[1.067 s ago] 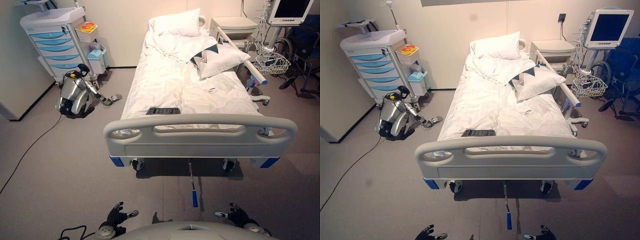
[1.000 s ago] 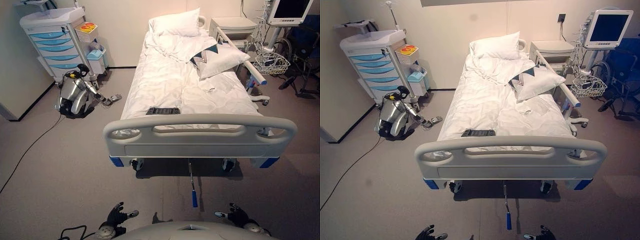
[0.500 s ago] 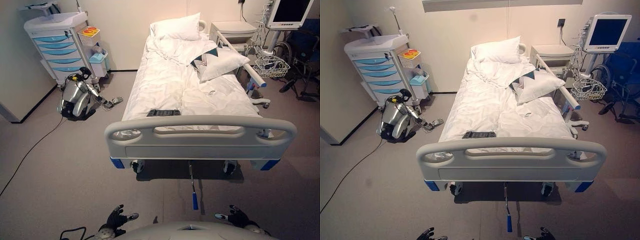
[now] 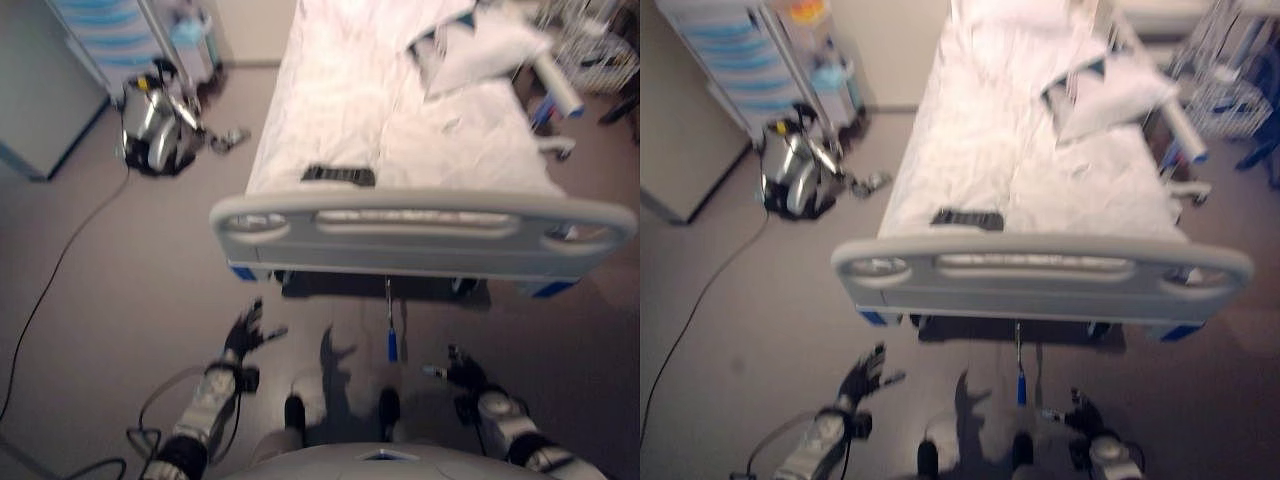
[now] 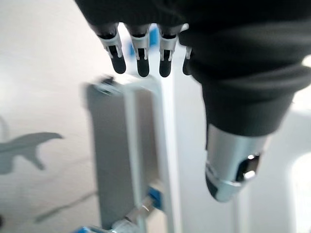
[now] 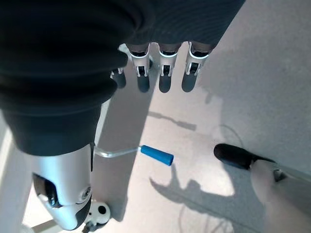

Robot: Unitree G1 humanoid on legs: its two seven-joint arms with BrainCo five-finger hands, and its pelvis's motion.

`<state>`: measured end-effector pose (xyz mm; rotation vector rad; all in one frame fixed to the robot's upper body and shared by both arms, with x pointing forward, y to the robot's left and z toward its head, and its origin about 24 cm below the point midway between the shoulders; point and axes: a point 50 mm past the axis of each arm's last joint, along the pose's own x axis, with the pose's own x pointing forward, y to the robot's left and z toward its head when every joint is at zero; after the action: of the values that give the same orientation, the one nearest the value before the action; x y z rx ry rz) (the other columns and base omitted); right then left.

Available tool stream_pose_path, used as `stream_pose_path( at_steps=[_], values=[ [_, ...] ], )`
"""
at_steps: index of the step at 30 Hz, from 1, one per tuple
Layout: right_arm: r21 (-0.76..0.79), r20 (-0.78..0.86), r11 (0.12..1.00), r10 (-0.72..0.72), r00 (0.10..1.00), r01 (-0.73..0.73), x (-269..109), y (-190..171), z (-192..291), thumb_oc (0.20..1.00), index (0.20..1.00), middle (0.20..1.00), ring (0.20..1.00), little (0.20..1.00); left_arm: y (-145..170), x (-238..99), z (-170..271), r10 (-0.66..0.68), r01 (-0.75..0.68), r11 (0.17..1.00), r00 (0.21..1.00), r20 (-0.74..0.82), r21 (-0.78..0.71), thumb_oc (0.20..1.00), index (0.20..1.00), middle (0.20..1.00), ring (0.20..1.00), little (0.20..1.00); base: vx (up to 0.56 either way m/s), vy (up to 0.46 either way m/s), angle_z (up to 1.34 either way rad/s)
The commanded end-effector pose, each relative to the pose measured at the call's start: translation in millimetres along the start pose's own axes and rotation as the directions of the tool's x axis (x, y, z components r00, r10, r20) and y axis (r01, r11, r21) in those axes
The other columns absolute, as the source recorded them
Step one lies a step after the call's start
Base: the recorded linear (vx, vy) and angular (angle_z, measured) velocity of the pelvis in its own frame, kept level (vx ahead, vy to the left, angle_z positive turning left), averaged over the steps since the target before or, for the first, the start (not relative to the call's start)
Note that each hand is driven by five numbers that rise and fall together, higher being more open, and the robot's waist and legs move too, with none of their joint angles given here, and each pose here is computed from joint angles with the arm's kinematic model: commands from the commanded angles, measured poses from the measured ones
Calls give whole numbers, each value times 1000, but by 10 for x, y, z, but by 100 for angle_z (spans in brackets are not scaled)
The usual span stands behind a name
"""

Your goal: Raise the hospital bed

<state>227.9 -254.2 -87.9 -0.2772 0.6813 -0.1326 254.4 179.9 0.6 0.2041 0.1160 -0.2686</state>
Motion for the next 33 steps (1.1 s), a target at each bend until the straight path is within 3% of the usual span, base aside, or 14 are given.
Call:
stream_pose_path(
  at_steps=[1, 9, 21, 33],
  values=[
    [91, 224, 996, 3, 975, -24, 113, 130, 710, 1000, 1000, 1000, 1000, 1000, 129, 234, 826, -93, 69, 994, 943, 320, 87, 1000, 1000, 1000, 1000, 1000, -188, 14, 1],
    [129, 395, 991, -11, 919, -44, 156, 173, 1491, 1000, 1000, 1000, 1000, 1000, -80, 169, 1532, -307, 235, 951, 799, 517, 201, 1000, 1000, 1000, 1000, 1000, -124, 5, 0],
    [199, 561, 979, -70, 825, -52, 33, 101, 2230, 1000, 1000, 1000, 1000, 1000, -274, 46, 1958, -372, 329, 924, 669, 643, 193, 1000, 1000, 1000, 1000, 1000, -16, 15, 2],
    [345, 533, 937, -147, 833, -56, 39, -221, 2549, 1000, 1000, 1000, 1000, 1000, -377, -81, 2262, -419, 369, 898, 553, 720, 239, 1000, 1000, 1000, 1000, 1000, 8, 6, -1]
  ],
)
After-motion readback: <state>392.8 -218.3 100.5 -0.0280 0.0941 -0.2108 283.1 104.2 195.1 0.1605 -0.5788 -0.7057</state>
